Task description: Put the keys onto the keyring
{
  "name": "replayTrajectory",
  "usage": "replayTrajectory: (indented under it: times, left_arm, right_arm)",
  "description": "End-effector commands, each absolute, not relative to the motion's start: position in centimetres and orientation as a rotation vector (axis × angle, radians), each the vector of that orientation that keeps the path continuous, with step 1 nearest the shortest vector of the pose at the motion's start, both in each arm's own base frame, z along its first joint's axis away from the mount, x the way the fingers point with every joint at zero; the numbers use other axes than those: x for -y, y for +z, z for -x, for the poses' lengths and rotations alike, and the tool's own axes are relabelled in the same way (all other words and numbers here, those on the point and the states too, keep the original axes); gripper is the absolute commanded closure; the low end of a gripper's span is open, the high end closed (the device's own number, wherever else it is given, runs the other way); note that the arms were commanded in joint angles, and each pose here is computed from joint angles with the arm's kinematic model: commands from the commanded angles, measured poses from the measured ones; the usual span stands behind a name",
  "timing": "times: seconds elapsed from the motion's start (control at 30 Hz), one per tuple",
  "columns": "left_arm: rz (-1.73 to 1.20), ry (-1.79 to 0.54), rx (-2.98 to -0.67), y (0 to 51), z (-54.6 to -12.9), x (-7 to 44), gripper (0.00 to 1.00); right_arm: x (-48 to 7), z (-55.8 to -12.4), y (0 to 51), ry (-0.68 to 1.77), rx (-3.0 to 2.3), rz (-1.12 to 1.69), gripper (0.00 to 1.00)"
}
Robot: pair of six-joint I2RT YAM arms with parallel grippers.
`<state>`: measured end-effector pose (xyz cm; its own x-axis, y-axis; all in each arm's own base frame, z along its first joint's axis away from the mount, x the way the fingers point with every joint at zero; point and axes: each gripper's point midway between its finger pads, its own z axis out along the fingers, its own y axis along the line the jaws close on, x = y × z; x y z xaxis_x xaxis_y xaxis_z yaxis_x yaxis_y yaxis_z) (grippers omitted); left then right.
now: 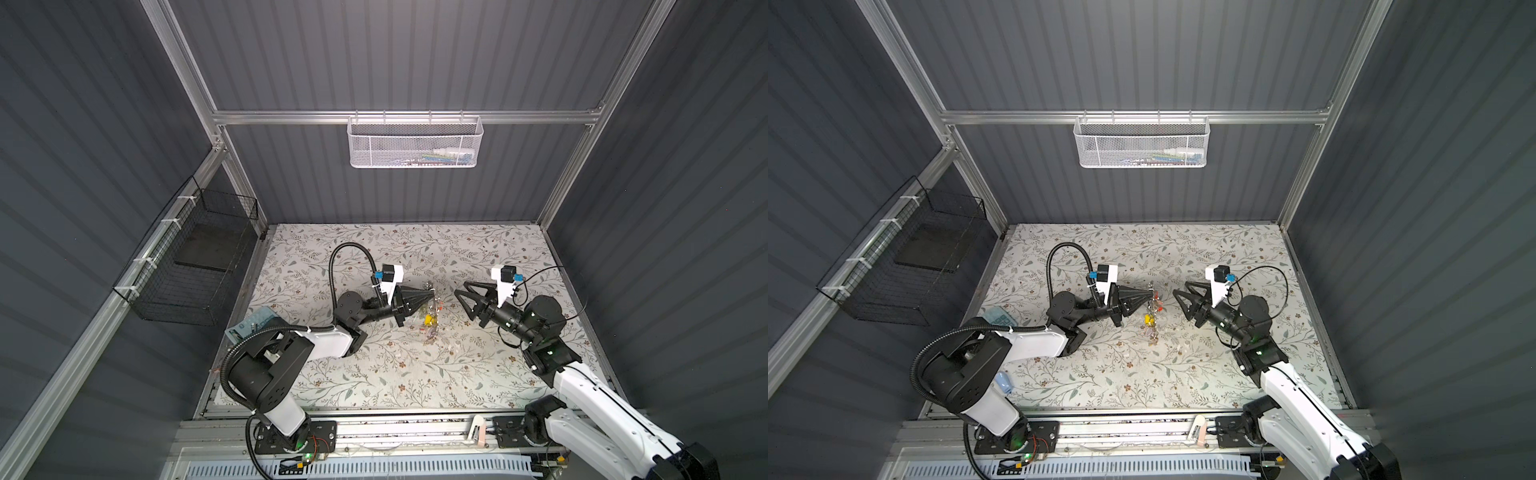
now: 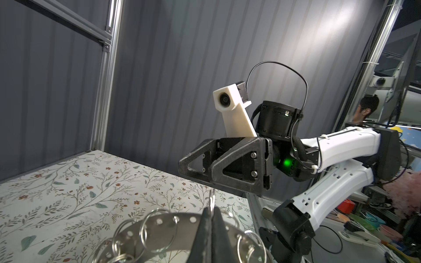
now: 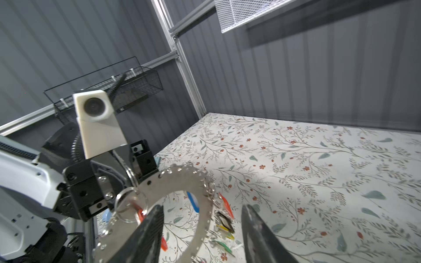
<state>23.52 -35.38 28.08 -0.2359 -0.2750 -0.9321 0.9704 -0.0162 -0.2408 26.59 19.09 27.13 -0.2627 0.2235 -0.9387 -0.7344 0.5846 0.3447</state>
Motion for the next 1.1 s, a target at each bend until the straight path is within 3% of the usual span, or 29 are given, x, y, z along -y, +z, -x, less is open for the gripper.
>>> replayTrajectory:
  times: [0.0, 0.43, 1.07]
  left_arm:
    - [-0.955, -1.544, -1.065, 29.9, -22.2, 35.7, 1.00]
    - [-0.993, -1.598, -1.080, 29.6, -22.8, 36.6, 1.00]
    - [-1.005, -1.614, -1.095, 29.0, -22.8, 36.9, 1.00]
  right_arm:
    - [-20.3, -25.2, 28.5, 1.073, -1.507, 0.529, 0.45]
    - [-22.2, -23.7, 28.1, 1.174, -1.489, 0.646, 0.54]
    - [-23.1, -23.5, 27.7, 1.220, -1.511, 0.690, 0.76]
